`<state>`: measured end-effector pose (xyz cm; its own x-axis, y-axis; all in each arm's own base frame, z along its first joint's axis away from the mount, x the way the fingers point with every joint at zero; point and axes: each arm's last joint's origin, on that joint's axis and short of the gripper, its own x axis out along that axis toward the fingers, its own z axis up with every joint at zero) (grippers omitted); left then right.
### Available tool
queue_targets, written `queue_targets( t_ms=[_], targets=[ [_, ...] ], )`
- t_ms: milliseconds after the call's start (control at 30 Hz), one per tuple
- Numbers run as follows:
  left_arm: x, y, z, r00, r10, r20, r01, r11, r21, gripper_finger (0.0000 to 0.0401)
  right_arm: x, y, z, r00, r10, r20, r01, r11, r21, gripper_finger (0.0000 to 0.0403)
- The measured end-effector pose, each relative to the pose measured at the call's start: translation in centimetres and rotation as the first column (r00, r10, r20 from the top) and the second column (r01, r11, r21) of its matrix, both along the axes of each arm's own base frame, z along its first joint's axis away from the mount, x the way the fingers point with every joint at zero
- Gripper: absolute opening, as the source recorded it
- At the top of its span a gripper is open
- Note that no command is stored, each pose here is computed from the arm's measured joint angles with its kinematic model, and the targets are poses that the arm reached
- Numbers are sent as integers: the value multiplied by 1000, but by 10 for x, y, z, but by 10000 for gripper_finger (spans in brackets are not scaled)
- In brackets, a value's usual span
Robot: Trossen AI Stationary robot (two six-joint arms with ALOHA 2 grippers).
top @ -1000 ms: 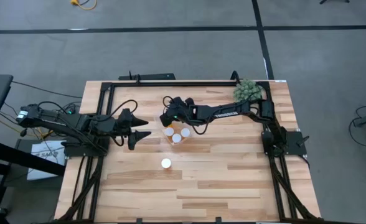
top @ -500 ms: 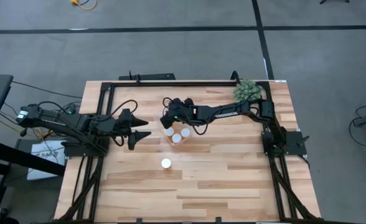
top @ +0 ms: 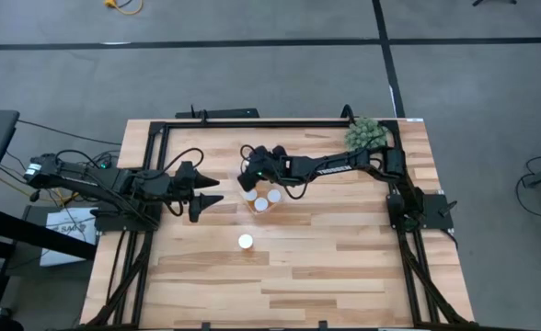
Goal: Pick and place pill bottles into a basket
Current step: Put the bottom orange medicine bottle into the transparent bin, then put the orange medicine bottle into the transparent bin
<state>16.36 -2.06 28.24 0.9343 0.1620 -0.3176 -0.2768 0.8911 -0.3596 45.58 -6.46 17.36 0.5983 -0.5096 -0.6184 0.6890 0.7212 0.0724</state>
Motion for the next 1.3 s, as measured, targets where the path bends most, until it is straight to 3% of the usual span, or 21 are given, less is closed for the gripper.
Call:
queue_targets(
  t_ms=[333, 633, 1000, 1167, 1300],
  targets=[
    [0, 0, 0, 1000, -1, 0, 1, 1000, 0, 265, -1, 1, -2, 999, 28, -24, -27, 999, 29, 212],
    [0, -1, 0, 1000, -19, -1, 19, 1000, -5, 265, -3, 2, -5, 998, 48, -51, -45, 997, 68, 264],
    [0, -1, 0, 1000, -19, -1, 19, 1000, -5, 265, -4, 5, -5, 996, 56, -67, -52, 997, 64, 266],
    [0, -1, 0, 999, -46, -5, 46, 999, -5, 265, 1, 21, 12, 974, 185, -128, -186, 983, 1, 266],
    [0, -3, -2, 995, -101, -25, 101, 995, 2, 265, 7, 43, 33, 906, 335, -257, -367, 926, -84, 266]
  ],
)
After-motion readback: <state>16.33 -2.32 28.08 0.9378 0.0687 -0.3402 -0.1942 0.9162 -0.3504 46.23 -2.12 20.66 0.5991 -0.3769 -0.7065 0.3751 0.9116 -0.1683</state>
